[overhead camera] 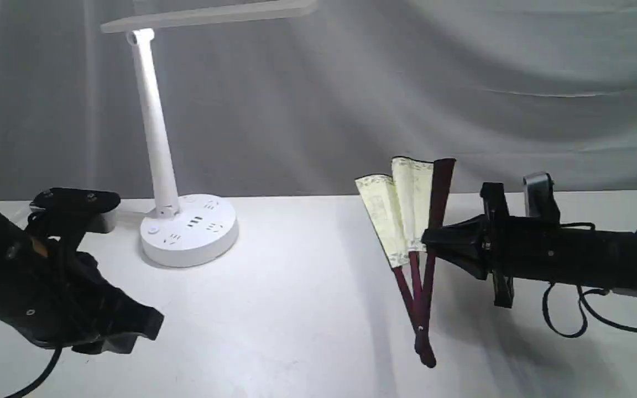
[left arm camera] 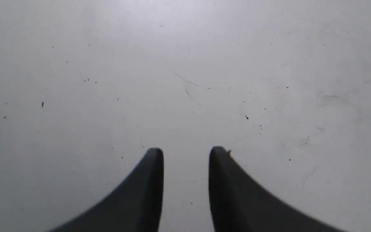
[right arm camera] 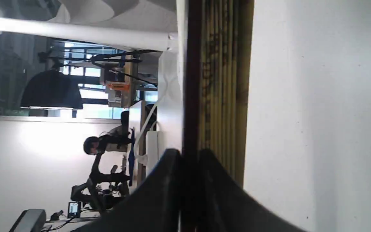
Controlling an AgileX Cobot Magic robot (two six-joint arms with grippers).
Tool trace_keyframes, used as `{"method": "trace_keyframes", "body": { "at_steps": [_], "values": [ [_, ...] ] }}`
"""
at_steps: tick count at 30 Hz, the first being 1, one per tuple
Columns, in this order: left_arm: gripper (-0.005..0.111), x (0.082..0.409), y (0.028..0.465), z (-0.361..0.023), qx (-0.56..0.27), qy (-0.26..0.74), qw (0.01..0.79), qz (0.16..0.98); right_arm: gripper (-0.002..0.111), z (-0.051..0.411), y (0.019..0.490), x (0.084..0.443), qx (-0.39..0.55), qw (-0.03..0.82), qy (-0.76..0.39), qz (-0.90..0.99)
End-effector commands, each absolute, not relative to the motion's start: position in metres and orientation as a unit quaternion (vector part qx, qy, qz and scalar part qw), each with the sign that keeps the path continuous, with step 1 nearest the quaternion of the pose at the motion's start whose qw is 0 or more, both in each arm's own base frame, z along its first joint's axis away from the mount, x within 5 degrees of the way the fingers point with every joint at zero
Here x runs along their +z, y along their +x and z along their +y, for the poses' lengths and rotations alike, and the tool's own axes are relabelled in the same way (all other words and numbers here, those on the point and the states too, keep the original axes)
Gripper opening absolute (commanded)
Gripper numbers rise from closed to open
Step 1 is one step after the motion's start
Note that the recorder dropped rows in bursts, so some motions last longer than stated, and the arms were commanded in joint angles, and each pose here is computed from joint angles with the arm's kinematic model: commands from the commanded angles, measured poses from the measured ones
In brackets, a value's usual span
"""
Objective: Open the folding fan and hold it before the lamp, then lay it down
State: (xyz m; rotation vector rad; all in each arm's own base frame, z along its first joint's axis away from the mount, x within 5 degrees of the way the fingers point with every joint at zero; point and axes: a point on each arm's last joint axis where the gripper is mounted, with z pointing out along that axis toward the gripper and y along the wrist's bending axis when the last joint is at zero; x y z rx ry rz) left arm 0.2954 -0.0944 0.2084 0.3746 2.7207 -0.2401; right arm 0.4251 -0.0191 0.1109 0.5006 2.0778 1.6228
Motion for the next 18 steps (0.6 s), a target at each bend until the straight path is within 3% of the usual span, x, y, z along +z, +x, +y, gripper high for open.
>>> {"method": "trace_keyframes", "body": {
  "at_steps": [1, 18],
  "values": [
    [0.024, 0.211, 0.298, -0.097, -0.089, 0.133, 0.205, 0.966, 0.000, -0.025, 0.424, 0.116, 0.600, 0.239, 0.176, 0.743],
    [0.024, 0.211, 0.298, -0.097, -0.088, 0.134, 0.205, 0.966, 0.000, -0.019, 0.403, 0.119, 0.597, 0.200, 0.186, 0.754]
  ]
}}
